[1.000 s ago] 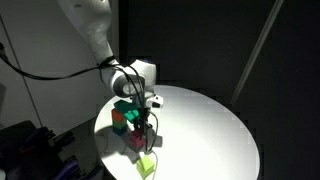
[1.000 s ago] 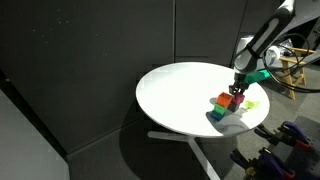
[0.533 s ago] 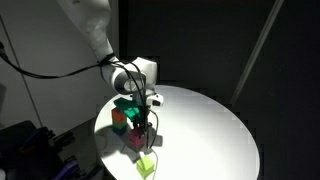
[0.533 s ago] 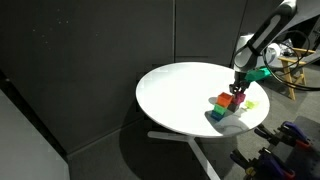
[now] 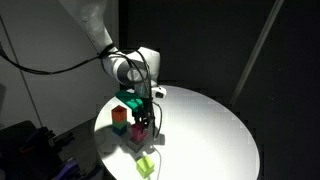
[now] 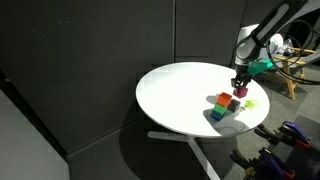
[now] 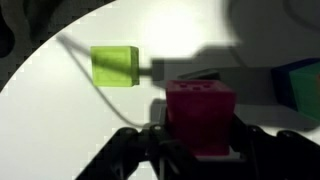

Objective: Put the purple block onto the stack of blocks

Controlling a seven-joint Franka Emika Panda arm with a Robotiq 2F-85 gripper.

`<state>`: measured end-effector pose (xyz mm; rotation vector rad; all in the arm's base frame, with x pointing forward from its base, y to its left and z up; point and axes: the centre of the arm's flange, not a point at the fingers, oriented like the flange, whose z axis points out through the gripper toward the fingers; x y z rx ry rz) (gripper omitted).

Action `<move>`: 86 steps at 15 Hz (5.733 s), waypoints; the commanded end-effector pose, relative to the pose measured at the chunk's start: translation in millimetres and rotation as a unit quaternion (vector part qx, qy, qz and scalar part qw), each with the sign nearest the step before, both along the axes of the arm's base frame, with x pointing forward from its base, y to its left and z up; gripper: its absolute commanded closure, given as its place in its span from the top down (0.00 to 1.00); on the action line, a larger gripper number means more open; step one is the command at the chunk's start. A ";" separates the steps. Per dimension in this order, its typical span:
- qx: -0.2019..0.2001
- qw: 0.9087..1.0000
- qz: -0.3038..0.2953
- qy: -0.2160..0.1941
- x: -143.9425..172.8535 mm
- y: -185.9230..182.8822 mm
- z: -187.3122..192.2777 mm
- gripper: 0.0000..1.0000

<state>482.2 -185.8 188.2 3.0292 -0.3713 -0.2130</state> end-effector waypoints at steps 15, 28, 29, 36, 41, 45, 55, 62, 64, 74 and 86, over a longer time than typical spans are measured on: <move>0.000 0.998 0.048 -0.044 14.6 41.4 96.0 0.29; 0.011 0.992 0.095 -0.076 8.6 87.1 123.9 0.29; 0.011 0.992 0.099 -0.076 8.1 90.5 124.9 0.29; 0.015 0.989 0.128 -0.070 4.3 112.6 126.6 0.29; 0.021 0.987 0.150 -0.060 2.1 125.4 122.5 0.29; 0.032 0.985 0.165 -0.046 0.5 131.5 118.2 0.29; 0.032 0.984 0.175 -0.026 -7.8 143.9 99.7 0.29; 0.026 0.984 0.174 -0.036 -9.0 148.7 89.3 0.29; 0.025 0.984 0.174 -0.038 -7.5 148.6 86.8 0.29; 0.027 0.985 0.168 -0.031 -1.4 143.0 76.4 0.29; 0.024 0.987 0.159 -0.026 0.1 136.6 72.1 1.00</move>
